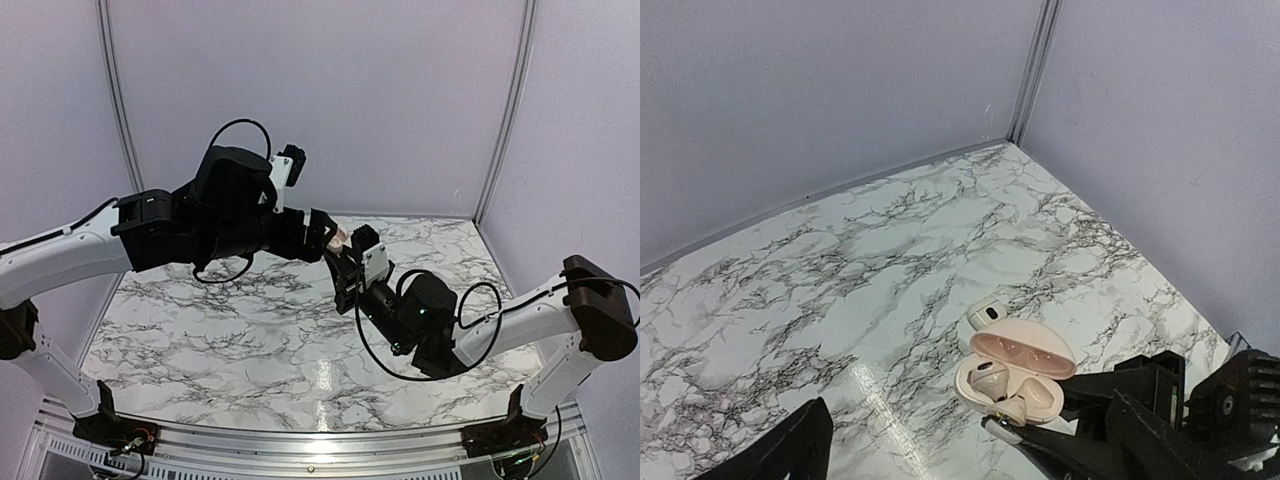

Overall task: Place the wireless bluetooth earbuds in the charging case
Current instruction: Insert the right earbud into the right side groove of the charging case, then adjust the right earbud in the right side groove of the charging case.

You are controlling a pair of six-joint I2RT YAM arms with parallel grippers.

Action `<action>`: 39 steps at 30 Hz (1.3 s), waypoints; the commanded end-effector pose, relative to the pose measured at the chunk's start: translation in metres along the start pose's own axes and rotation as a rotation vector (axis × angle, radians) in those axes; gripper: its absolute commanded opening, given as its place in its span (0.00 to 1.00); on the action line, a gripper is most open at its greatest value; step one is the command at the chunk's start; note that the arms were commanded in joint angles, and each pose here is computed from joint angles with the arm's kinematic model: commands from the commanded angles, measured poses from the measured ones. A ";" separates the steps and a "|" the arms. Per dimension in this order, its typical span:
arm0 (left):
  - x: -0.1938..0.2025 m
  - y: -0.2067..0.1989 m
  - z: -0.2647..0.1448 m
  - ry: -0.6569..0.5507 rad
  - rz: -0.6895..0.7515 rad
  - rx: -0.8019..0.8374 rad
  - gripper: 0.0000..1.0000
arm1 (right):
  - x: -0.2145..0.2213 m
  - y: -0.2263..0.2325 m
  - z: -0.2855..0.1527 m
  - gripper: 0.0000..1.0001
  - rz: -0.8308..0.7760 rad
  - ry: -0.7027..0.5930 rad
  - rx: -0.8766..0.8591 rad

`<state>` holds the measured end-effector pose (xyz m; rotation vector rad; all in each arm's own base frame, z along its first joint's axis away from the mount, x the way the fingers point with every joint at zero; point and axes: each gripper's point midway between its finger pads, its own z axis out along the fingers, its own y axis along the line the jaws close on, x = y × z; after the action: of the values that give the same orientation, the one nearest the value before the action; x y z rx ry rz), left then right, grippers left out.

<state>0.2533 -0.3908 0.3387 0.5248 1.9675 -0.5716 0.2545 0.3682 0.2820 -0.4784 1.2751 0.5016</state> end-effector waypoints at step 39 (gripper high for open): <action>0.044 -0.060 -0.086 -0.182 0.994 0.323 0.44 | -0.023 0.063 -0.056 0.00 0.187 0.120 -0.669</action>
<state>0.1346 -0.3773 0.3261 1.5030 1.2569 -0.3015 0.1704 0.3794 0.2825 -0.9388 1.2693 1.0712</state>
